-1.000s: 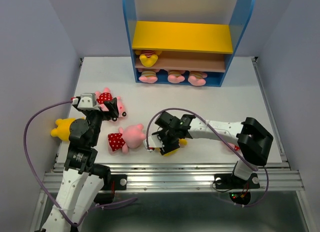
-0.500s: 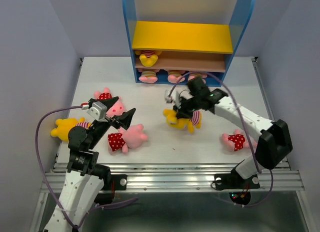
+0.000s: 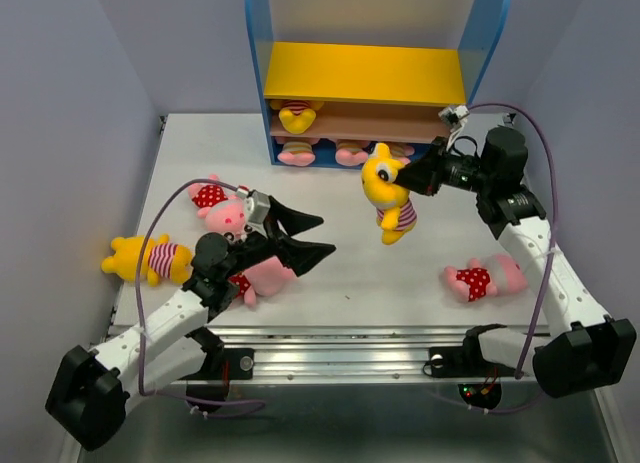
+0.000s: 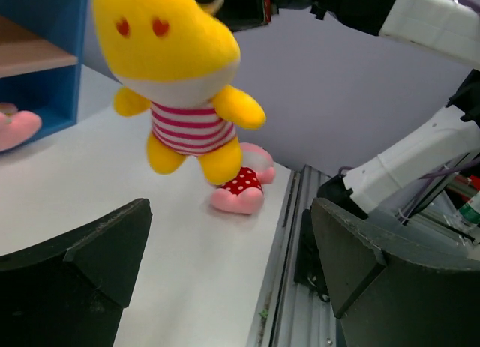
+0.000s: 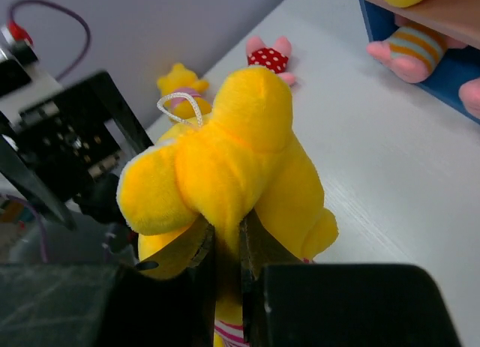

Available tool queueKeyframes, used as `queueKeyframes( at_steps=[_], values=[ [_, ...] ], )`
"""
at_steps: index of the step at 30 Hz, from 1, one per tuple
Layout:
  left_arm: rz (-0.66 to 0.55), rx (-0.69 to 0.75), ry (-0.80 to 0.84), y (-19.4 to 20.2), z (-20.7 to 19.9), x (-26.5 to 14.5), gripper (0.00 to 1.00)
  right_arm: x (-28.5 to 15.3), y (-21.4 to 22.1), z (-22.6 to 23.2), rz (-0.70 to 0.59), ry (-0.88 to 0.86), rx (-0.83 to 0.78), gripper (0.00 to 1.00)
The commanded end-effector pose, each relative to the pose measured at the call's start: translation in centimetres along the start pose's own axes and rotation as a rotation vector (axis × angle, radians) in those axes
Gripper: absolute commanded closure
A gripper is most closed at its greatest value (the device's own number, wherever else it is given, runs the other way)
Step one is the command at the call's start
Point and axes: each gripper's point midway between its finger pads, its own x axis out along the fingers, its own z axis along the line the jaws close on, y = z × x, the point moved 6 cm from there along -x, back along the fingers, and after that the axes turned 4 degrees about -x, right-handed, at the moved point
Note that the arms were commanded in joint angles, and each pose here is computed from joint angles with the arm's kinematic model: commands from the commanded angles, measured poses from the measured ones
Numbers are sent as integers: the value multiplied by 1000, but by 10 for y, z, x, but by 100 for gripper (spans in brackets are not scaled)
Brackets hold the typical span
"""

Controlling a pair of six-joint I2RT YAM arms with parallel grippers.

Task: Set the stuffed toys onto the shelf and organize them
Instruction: Grab a stuffed toy with the right arm, then pass the stuffed toy from the right arm to the left

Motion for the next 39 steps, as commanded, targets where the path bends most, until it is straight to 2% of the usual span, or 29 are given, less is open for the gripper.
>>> queueKeyframes(
  at_steps=[1,2,3,4,5,8,13,17,22,26,32,35,39],
  values=[
    [-157,2,35,-11,-20,33,1,-2,-43,19,-174,-123,222,99],
    [-168,-7,32,-9,-19,38,1,-5,-45,20,-193,-139,268,99],
    [-183,-15,33,-7,-16,44,1,-7,-47,24,-203,-173,388,99],
    [-192,-23,41,-5,-17,48,1,-8,-44,27,-234,-225,371,99],
    [-196,-31,45,-3,-18,53,1,-14,-45,26,-245,-240,469,99],
    [-184,-62,66,1,-19,71,1,-20,-40,29,-261,-287,487,99],
    [-171,-76,91,4,-21,92,1,-29,-38,45,-278,-337,431,99],
    [-204,-97,172,1,-30,94,1,-34,-37,53,-277,-361,412,99],
    [-167,-134,231,12,-38,104,1,-41,-30,64,-318,-422,337,99],
    [-188,-179,293,14,-46,104,1,-44,-28,68,-339,-447,315,99],
    [-256,-236,478,4,-67,94,5,-44,-22,67,-338,-434,304,99],
    [-257,-260,506,4,-70,93,10,-42,-19,63,-334,-421,303,99],
    [-286,-256,519,-1,-75,90,10,-42,-16,62,-331,-414,296,99]
  ],
)
